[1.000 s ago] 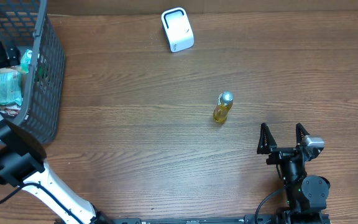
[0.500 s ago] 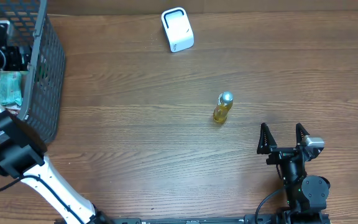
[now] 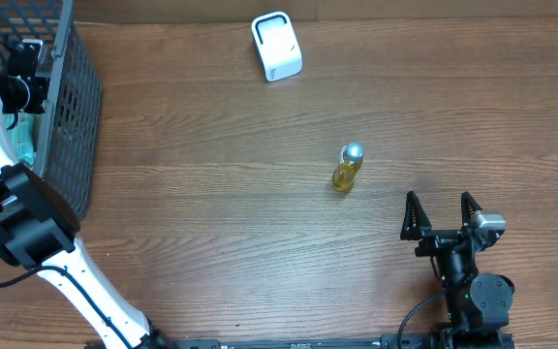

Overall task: Scan the item barcode
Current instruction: 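Move the left gripper back into the basket and grasp the Kleenex pack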

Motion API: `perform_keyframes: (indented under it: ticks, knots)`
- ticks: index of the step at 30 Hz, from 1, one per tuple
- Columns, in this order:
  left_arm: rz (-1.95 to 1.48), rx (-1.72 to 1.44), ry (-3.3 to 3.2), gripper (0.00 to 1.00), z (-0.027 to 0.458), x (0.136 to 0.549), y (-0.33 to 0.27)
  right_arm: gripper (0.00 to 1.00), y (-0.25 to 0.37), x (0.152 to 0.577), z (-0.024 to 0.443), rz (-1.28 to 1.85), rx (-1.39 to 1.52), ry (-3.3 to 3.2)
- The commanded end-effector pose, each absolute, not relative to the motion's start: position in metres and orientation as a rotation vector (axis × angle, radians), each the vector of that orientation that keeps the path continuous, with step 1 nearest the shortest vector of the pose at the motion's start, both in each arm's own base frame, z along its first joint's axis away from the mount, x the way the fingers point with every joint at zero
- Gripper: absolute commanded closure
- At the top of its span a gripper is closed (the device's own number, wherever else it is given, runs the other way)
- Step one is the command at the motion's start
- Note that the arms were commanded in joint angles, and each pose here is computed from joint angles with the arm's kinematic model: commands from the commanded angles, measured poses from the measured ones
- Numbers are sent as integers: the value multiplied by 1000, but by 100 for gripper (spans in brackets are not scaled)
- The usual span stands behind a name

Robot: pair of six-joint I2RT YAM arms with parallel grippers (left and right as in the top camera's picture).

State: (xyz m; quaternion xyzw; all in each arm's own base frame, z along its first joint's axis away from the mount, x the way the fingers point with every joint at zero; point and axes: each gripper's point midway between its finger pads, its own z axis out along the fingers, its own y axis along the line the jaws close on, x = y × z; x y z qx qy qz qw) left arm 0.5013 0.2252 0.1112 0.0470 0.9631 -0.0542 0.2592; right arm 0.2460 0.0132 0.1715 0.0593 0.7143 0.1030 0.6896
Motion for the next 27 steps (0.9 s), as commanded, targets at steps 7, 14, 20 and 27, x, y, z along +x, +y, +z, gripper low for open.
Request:
perform_keyframes:
  ticks: [7,14,20,27]
  knots:
    - [-152,121,2672,12,75,491,224,0,12,246,170,224,131,1594]
    - [-156,80,2669,29,76,493,225,0,12,246,170,224,131,1594]
    - [-139,11,2637,35,93,498,230,0,12,246,170,224,131,1594]
    - [-3,-140,2511,44,179,507,247,0,12,246,170,224,131,1594]
